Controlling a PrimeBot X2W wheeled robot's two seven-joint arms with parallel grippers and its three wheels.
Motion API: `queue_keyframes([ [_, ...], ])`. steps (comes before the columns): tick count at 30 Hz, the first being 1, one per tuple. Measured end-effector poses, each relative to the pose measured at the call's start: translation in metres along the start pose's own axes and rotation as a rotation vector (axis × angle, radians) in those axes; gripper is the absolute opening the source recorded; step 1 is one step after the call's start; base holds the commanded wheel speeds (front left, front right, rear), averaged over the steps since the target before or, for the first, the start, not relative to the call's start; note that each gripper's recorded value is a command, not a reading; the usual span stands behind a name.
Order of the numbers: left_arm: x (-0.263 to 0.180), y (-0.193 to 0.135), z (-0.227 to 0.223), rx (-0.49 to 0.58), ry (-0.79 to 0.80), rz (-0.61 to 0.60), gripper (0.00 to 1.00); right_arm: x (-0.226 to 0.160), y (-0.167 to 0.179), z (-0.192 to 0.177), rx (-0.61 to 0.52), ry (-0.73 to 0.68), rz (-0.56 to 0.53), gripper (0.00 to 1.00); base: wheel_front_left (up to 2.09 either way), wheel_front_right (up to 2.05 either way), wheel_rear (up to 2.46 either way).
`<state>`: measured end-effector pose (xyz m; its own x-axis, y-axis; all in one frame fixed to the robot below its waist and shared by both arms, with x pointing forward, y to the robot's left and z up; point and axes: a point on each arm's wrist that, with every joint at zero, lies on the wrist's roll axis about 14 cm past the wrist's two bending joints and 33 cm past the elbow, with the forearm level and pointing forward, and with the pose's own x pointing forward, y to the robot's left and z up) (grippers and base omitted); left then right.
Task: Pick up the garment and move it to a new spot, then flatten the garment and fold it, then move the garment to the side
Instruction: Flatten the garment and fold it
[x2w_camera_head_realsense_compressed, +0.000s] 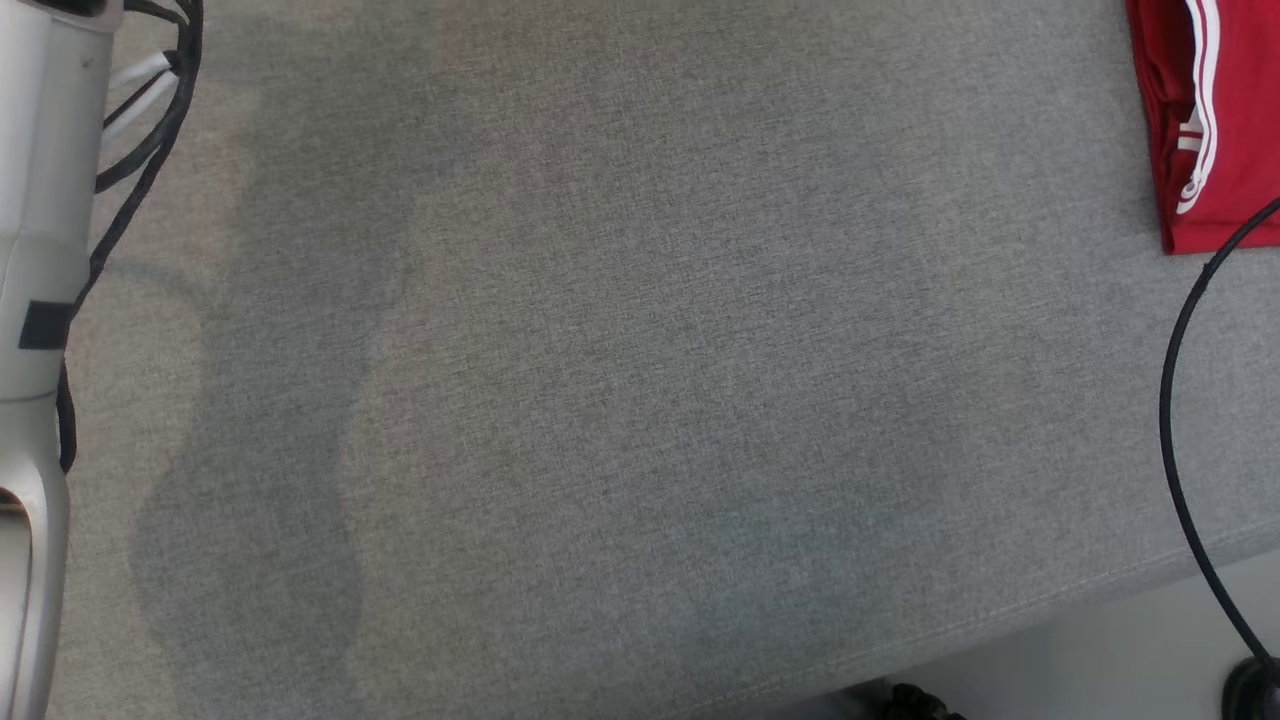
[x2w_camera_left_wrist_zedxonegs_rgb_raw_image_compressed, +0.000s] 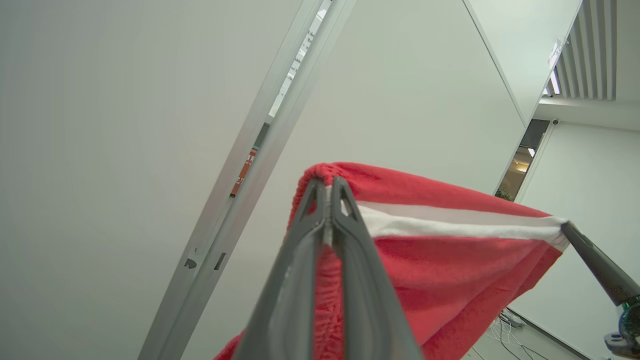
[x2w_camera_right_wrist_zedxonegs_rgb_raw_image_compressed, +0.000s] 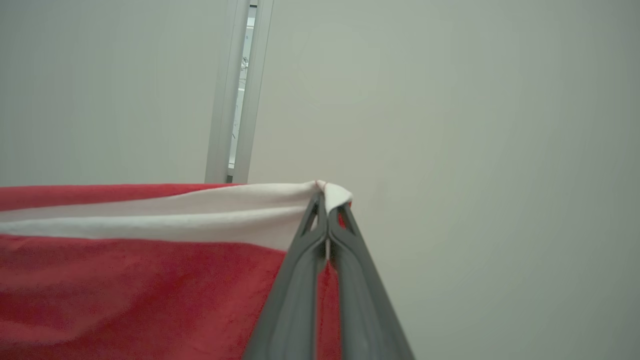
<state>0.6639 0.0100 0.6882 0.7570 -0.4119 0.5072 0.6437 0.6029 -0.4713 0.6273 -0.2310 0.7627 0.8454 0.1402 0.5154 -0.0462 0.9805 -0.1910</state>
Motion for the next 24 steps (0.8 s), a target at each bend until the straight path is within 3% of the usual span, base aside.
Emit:
queue_keyframes([
  [5,-0.035,0.021,-0.062,-0.036,0.132,0.052,0.00,-0.043,0.020,-0.078,-0.016,0.190,0.062,0.00,0.00,0.00,0.00],
  [9,-0.088,0.031,-0.115,-0.070,0.278,0.118,0.00,-0.111,0.039,-0.149,0.042,0.430,0.097,0.00,0.00,0.00,0.00],
  [12,-0.137,0.024,-0.155,-0.092,0.410,0.144,0.00,-0.163,0.046,-0.183,0.092,0.604,0.105,0.00,0.00,0.00,0.00],
  [18,-0.213,0.002,-0.182,-0.140,0.554,0.180,0.00,-0.251,0.040,-0.202,0.157,0.867,0.098,0.00,0.00,0.00,0.00],
  [22,-0.257,-0.014,-0.184,-0.124,0.626,0.191,0.00,-0.300,0.042,-0.192,0.222,1.010,0.111,0.00,0.00,0.00,0.00],
  [24,-0.277,-0.019,-0.183,-0.062,0.675,0.166,0.00,-0.318,0.043,-0.184,0.251,1.056,0.114,0.00,0.00,0.00,0.00],
])
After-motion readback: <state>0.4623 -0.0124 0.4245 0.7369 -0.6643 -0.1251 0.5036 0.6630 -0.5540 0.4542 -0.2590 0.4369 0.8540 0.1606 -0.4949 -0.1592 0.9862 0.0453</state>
